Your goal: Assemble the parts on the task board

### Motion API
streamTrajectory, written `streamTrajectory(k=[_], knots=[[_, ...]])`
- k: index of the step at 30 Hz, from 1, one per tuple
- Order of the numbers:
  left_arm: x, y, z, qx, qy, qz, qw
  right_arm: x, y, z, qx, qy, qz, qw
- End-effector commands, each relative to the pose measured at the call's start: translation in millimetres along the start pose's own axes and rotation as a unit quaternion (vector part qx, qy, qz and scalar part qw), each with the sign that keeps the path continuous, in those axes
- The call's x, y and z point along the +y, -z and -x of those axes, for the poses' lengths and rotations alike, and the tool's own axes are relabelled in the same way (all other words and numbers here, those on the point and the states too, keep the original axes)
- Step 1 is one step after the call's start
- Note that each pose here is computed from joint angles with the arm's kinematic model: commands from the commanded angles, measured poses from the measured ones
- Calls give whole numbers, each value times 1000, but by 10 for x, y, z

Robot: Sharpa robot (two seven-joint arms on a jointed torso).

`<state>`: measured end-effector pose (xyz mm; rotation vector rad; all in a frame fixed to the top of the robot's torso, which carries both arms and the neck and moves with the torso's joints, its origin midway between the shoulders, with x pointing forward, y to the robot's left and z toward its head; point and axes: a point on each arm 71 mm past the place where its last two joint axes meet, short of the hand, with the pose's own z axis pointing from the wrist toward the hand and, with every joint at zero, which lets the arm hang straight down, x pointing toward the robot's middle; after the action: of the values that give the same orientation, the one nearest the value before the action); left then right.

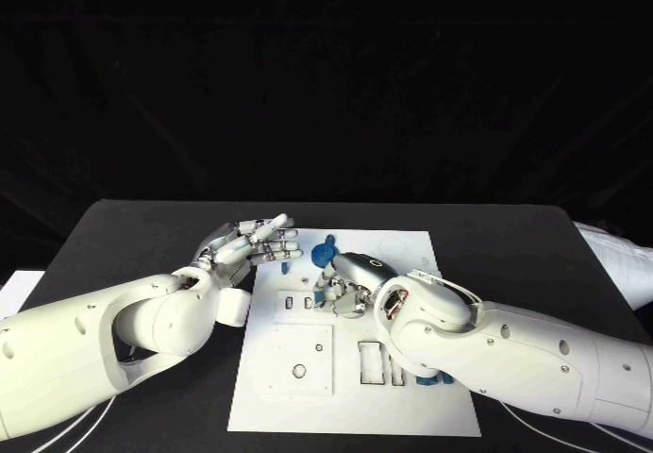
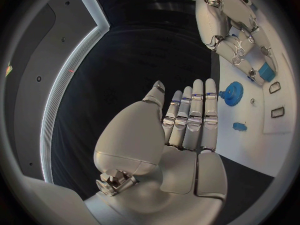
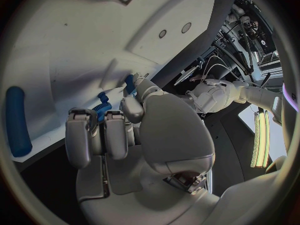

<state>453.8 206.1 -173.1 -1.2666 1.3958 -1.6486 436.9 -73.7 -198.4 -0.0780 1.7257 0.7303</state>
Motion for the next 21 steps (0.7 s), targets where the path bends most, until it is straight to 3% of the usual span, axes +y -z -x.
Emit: streamTrajectory(k=[1, 21], knots=[[-14, -2, -27, 9, 2, -7, 1000, -27, 3, -61, 22, 17, -13, 1000], [-10, -1, -41, 12, 3, -5, 1000, -63, 6, -91, 35, 16, -21, 999]])
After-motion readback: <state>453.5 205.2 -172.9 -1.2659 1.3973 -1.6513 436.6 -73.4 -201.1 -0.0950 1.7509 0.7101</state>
